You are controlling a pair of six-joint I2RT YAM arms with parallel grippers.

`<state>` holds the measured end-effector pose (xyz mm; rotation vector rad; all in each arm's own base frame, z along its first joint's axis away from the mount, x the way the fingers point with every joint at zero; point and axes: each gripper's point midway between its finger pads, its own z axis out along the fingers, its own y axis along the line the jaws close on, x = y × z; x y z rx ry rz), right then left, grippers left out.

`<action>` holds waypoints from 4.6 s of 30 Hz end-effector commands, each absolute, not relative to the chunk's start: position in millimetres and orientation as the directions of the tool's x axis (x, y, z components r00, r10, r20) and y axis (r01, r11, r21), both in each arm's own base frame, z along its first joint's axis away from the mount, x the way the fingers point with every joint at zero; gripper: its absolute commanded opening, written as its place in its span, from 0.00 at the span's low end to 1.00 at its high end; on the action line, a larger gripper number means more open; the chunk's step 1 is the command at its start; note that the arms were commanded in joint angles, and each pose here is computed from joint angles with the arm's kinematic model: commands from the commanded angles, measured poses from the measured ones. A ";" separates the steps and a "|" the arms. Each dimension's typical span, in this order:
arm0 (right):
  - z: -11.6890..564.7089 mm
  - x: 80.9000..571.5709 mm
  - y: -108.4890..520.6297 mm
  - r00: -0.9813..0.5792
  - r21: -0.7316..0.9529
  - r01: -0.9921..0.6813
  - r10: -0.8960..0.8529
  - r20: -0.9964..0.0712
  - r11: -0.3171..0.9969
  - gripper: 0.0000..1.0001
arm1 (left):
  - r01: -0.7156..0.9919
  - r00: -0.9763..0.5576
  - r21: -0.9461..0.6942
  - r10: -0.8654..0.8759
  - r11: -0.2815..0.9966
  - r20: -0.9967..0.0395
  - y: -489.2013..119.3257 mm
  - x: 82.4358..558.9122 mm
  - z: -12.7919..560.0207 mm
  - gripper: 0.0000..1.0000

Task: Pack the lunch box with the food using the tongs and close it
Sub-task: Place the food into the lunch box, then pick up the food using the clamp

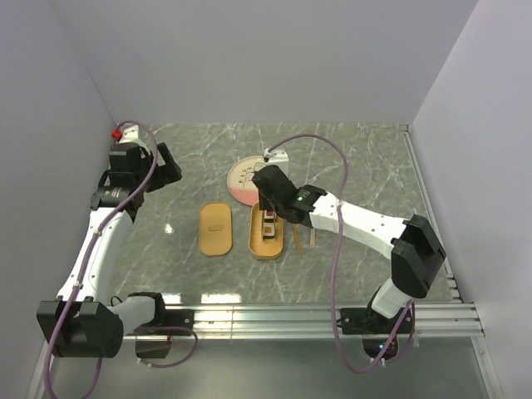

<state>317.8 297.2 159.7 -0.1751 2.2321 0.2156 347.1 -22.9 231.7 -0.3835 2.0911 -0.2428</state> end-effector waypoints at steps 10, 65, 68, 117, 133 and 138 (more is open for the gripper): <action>161.0 333.5 281.5 -0.592 0.061 -0.134 -0.030 -0.805 0.989 0.19 | -0.155 -0.461 -0.324 -0.358 0.933 -0.812 -24.0 349.5 242.6 0.99; 159.1 380.4 296.1 -0.560 0.020 -0.154 -0.070 -0.826 0.988 0.35 | -0.157 -0.469 -0.320 -0.355 0.934 -0.808 -23.9 352.5 238.3 0.99; 163.2 378.6 295.4 -0.558 0.030 -0.155 -0.062 -0.827 0.987 0.41 | -0.155 -0.468 -0.321 -0.355 0.934 -0.809 -24.2 353.1 238.8 0.99; 267.9 372.5 301.3 -0.428 0.123 -0.218 0.018 -0.904 0.968 0.51 | -0.152 -0.455 -0.324 -0.357 0.934 -0.816 -23.9 348.3 242.1 0.99; 272.3 463.0 286.7 -0.375 0.077 -0.104 0.032 -0.926 0.992 0.51 | -0.153 -0.469 -0.314 -0.348 0.937 -0.812 -23.6 352.7 238.5 0.99; 258.2 481.2 283.8 -0.386 0.060 -0.086 0.022 -0.922 0.994 0.51 | -0.150 -0.478 -0.305 -0.339 0.940 -0.810 -23.6 356.3 236.5 0.99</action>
